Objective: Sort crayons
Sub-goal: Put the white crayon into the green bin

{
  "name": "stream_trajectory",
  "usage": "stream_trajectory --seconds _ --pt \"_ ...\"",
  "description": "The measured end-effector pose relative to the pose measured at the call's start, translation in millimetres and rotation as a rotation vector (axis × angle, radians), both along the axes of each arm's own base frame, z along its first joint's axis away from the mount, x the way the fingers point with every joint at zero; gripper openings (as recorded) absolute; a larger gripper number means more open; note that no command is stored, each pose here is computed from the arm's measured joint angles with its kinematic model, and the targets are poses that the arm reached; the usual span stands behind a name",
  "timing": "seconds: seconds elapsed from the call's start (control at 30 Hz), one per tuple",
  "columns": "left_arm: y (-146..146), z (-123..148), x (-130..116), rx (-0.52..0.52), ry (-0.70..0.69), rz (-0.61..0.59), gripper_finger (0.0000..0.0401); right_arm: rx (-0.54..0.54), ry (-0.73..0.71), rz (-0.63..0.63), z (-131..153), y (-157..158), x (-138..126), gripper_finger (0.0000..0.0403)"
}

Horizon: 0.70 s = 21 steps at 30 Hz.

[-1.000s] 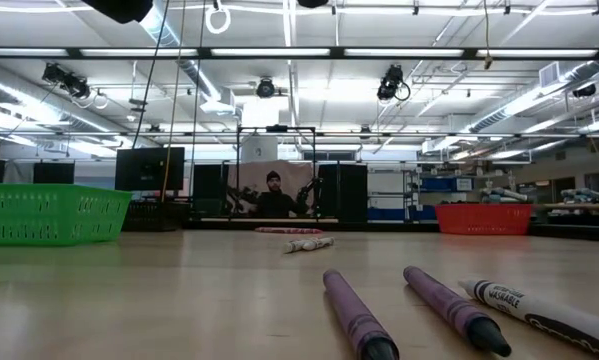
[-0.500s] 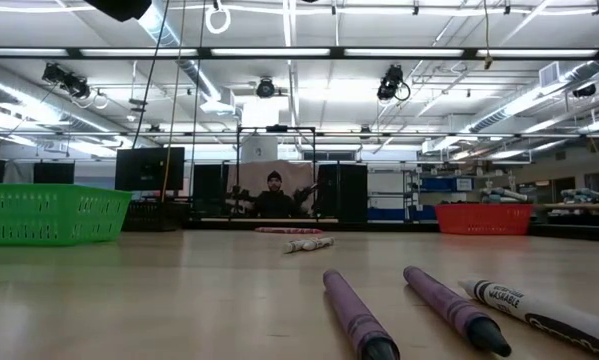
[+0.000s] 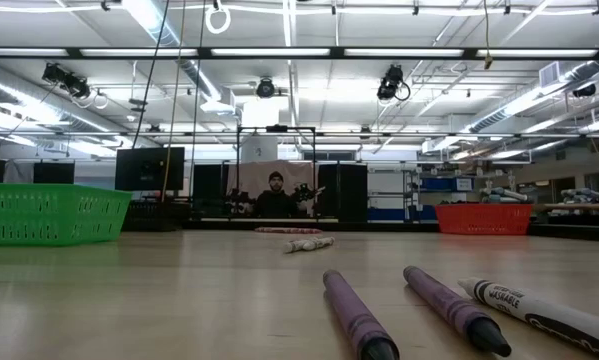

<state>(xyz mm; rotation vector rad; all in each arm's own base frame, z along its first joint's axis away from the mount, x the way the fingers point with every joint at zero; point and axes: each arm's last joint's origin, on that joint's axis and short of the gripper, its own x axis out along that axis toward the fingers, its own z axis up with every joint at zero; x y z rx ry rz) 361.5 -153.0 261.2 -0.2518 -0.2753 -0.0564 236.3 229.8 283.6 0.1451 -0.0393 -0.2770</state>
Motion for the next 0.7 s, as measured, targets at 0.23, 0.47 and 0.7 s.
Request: stream_trajectory --seconds 0.23,0.47,0.7 --pt "8.2 40.2 -49.8 0.179 0.375 0.028 0.0031 -0.069 0.0 -0.005 20.0 16.7 -41.5 0.0203" --pt "30.2 33.3 -140.5 0.146 1.009 0.046 0.004 -0.147 0.04 -0.062 20.2 23.0 -55.1 0.0201" --pt "49.2 0.9 -194.7 0.21 1.485 0.293 0.0039 -0.141 0.038 -0.079 20.0 17.9 -47.6 0.0201"
